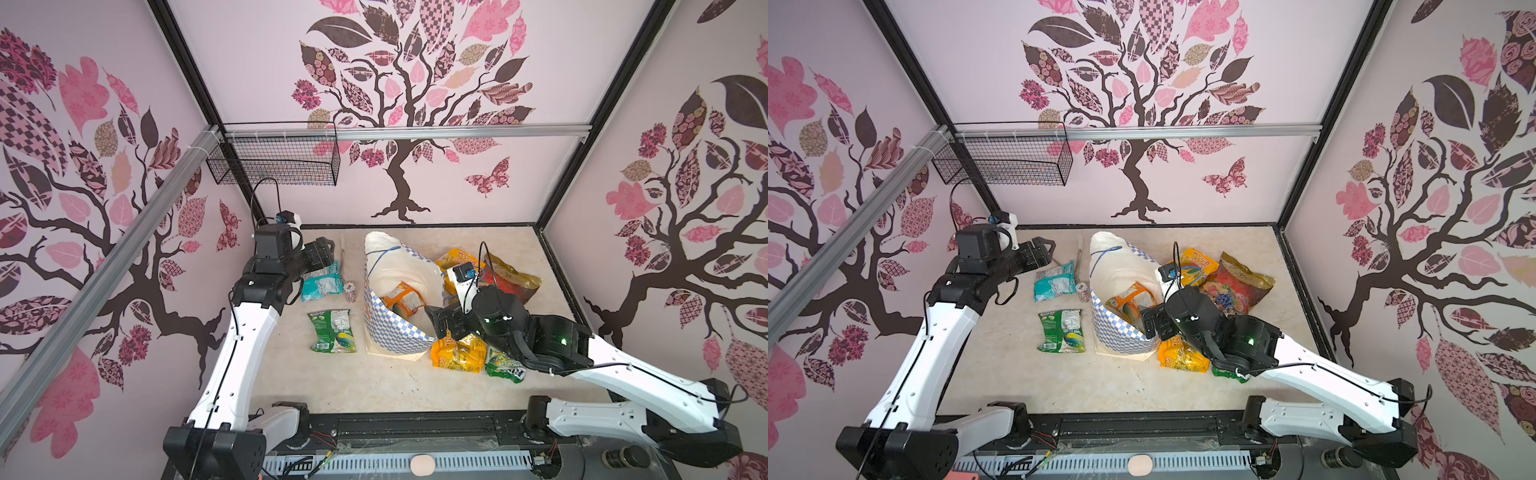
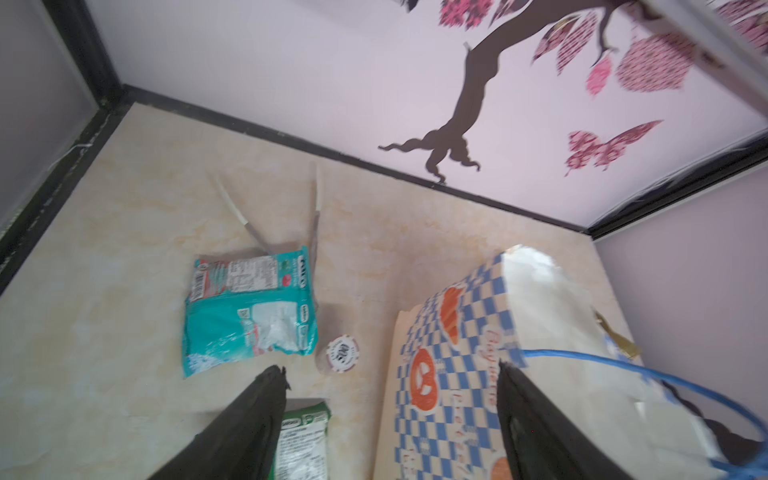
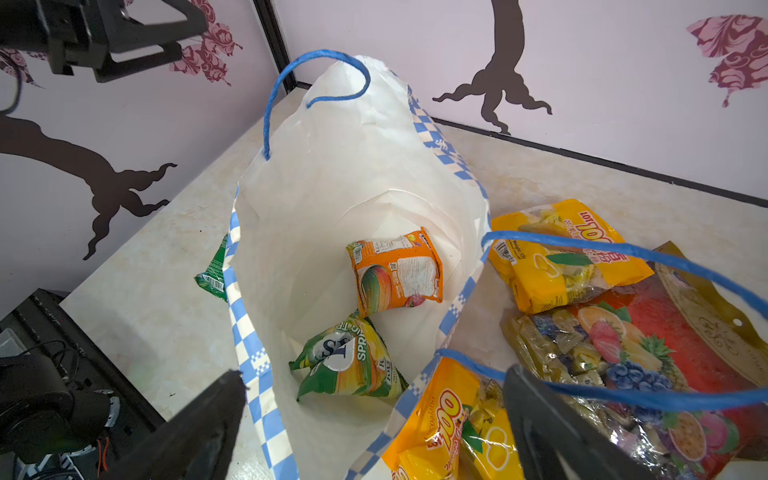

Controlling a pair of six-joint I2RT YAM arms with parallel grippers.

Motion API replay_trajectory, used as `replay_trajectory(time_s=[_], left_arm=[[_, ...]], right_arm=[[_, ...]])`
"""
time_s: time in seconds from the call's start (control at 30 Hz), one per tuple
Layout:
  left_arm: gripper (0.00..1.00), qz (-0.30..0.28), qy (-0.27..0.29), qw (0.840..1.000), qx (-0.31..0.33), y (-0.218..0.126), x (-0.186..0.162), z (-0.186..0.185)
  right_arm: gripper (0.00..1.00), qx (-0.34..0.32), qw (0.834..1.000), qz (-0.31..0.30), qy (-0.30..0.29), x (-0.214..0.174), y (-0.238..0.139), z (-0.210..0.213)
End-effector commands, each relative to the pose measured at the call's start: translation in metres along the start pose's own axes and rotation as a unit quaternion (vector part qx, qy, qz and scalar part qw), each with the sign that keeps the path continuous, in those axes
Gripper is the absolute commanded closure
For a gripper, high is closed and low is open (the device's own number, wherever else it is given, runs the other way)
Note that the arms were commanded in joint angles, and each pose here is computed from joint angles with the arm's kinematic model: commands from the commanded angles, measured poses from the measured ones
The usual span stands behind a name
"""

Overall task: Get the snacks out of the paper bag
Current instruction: 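Open the left gripper to release the teal packet and raise it, then reach the left gripper over and down into the bag opening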

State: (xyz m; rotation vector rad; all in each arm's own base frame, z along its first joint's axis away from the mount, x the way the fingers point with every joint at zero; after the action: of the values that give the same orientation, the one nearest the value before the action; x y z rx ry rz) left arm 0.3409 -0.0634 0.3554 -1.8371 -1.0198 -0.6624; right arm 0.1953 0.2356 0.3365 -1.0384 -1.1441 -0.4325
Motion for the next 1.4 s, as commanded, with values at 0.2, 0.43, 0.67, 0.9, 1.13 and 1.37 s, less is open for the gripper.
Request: replay_trajectory(time_s=[0.2, 0.43, 0.67, 0.9, 1.13, 1.37], left_arm=[[0.14, -0.039, 0.121, 0.988, -0.084, -0.077, 0.028, -0.114], [0.15, -0.019, 0.19, 0.973, -0.13, -0.09, 0.002, -0.18], [0.17, 0.057, 0.201, 0.966, -0.153, -0.063, -0.046, -0.22], [0.22, 0.136, 0.219, 0.96, -0.11, -0.009, -0.095, -0.216], [0.23, 0.187, 0.26, 0.946, -0.038, 0.036, -0.139, -0.194], [0.24, 0.248, 0.3, 0.921, 0.012, 0.065, -0.178, -0.167]], right_arm=[[0.0, -0.028, 1.0, -0.011, -0.006, 0.011, -0.006, -0.015], [0.0, -0.049, 0.999, 0.001, 0.001, 0.005, -0.006, -0.033], [0.0, -0.055, 0.998, 0.013, 0.029, -0.005, -0.002, -0.051], [0.0, -0.062, 0.997, 0.019, 0.039, -0.018, -0.004, -0.057], [0.0, -0.062, 0.997, 0.015, 0.049, -0.022, -0.009, -0.06], [0.0, -0.063, 0.997, 0.016, 0.049, -0.024, -0.01, -0.06]])
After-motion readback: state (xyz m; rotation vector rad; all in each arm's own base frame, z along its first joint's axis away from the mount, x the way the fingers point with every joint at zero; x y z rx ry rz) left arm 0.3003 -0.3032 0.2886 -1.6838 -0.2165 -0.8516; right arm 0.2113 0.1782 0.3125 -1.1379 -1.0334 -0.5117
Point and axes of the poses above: each gripper's point midway between its finger pads, its own y axis out along the fingers, its own z axis along the line the jaws close on, x = y × z, the point moved 2 cm from there along -y, back along the fingers, and after that the axes turned 5 degrees about -y, right-handed, at the moved point
